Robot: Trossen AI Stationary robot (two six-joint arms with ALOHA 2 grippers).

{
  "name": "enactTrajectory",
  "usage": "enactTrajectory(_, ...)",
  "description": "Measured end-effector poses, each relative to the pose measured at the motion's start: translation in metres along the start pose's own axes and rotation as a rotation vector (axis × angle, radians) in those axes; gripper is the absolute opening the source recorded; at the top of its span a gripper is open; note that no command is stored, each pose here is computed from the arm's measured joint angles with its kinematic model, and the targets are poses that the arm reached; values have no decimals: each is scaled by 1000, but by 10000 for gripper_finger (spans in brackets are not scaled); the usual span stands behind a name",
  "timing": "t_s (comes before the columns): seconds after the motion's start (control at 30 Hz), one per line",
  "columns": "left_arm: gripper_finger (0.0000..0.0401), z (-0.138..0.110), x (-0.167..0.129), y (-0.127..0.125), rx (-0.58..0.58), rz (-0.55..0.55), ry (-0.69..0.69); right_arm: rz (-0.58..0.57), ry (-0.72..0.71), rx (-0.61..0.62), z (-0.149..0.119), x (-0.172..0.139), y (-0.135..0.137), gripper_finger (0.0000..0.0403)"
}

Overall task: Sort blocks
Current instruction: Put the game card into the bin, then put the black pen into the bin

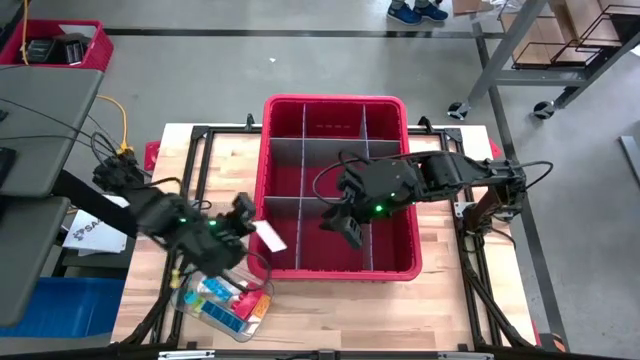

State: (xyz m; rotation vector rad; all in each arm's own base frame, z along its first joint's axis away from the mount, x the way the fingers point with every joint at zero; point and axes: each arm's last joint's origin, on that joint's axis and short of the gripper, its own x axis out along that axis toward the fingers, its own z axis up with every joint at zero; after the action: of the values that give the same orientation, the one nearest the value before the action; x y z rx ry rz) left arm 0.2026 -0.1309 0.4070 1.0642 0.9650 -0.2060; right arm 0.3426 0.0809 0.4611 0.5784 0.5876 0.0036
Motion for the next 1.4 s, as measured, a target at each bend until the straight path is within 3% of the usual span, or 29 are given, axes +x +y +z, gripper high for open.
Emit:
enactTrajectory(0.13,0,-1,22,14,179,-2,85,-11,-22,0,2,-3,1,155)
enactTrajectory(0.27,0,-3,43,18,243,-142,90,-11,-26,2,3,-4,1,155)
enactTrajectory(0.37,0,-7,59,15,242,-203,111,-11,-25,1,2,-4,1,155)
enactTrajectory(0.6,10,-6,77,10,151,-223,108,-8,-26,0,2,-4,2,155)
enactTrajectory(0.83,66,-4,77,9,85,-270,60,-8,-26,-1,2,-4,2,139)
enactTrajectory(0.97,108,-3,73,12,44,-223,85,-8,-26,-1,2,-4,2,130)
enactTrajectory(1.07,118,-10,53,10,-68,-314,133,-8,-26,-3,2,-4,2,129)
enactTrajectory(1.23,117,-15,14,-1,-475,-446,58,-11,-22,-35,2,-4,2,129)
enactTrajectory(1.4,137,-20,-7,-42,-569,-500,81,-18,-23,-41,3,-4,-1,129)
